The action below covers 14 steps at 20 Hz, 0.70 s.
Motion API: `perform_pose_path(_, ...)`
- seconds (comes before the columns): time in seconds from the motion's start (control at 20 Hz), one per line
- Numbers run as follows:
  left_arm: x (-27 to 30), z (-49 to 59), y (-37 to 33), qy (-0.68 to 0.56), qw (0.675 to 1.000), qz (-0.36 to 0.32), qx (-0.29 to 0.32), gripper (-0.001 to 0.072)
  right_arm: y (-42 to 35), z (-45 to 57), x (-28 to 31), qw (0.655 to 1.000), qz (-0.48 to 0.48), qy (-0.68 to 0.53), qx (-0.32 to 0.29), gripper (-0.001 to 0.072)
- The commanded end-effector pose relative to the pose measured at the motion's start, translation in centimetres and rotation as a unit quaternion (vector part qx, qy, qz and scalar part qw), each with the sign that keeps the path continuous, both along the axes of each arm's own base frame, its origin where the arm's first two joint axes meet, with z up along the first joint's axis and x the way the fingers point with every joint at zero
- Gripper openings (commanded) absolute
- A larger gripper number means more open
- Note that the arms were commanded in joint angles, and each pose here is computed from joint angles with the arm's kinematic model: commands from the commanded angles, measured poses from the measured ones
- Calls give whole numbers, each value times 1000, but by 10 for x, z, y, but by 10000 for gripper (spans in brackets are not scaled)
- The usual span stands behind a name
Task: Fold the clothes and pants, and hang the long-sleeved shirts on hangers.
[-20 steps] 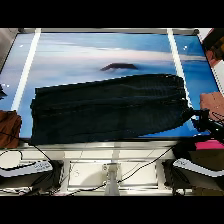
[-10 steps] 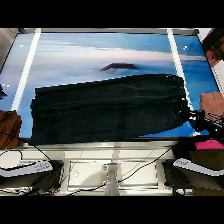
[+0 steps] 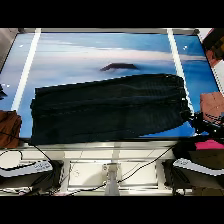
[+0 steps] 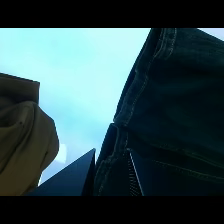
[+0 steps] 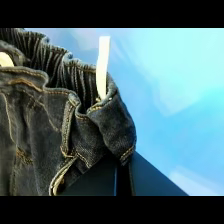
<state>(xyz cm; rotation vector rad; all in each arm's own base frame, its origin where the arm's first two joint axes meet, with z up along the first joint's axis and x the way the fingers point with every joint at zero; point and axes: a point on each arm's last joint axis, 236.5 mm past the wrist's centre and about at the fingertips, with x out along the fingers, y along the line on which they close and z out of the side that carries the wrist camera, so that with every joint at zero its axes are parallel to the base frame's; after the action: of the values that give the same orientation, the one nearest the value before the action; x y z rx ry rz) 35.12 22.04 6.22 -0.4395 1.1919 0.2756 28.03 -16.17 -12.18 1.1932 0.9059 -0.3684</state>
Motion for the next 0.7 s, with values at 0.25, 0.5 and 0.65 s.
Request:
perform_pose_path(0.25,16,-20,-67,-38,988,-9,-149,246,-18,32,37,993,-70,-95,12,33)
perform_pose_path(0.5,-27,-66,-106,-17,983,15,-181,253,6,18,38,997,-36,-74,7,33)
perform_pose_path(0.65,-64,-84,-130,-15,985,29,-172,252,12,14,52,997,-37,-69,-14,34)
